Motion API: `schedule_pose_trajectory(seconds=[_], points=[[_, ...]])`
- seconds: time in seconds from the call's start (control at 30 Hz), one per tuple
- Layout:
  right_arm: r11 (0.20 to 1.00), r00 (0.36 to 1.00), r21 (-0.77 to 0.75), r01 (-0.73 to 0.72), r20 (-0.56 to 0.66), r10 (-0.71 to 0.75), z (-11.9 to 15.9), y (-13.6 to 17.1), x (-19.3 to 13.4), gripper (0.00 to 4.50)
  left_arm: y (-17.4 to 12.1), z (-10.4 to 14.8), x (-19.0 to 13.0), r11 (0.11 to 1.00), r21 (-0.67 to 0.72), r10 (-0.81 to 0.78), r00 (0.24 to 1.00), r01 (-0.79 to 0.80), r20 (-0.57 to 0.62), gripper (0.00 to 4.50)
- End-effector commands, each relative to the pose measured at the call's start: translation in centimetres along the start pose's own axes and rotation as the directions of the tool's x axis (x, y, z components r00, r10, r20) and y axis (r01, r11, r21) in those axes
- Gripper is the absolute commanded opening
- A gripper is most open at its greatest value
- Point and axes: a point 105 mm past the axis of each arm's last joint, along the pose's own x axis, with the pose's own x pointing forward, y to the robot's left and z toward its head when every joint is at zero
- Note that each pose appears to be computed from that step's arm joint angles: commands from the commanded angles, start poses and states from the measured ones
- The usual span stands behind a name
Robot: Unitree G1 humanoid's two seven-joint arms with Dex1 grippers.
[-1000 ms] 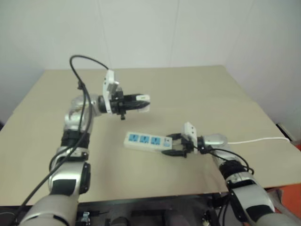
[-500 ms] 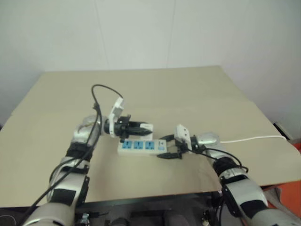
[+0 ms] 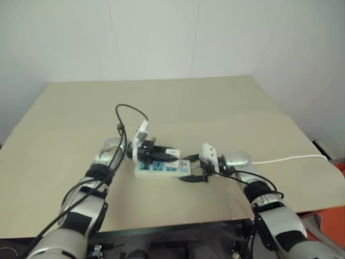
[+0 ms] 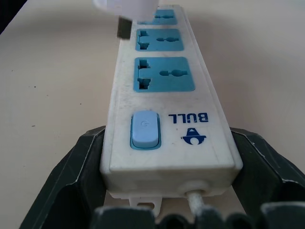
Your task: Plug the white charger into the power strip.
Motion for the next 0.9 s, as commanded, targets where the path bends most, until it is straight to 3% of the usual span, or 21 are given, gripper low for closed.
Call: schedule_pose_trajectory(seconds=[0.03, 0.9], points=[[0.997, 0.995, 0.064, -0.048, -0.083, 0.054, -2.2, 1.5, 0.5, 3.40, 0.3, 1.0, 0.1, 0.998, 0.056, -0.008, 1.000, 0.008, 0.001, 1.01], [0.996, 0.994, 0.079, -0.047, -0.092, 0.054, -2.6, 2.2, 0.7, 3.40, 1.3, -1.3, -0.2, 0.998, 0.023, 0.056, 0.997, -0.054, -0.057, 1.01]])
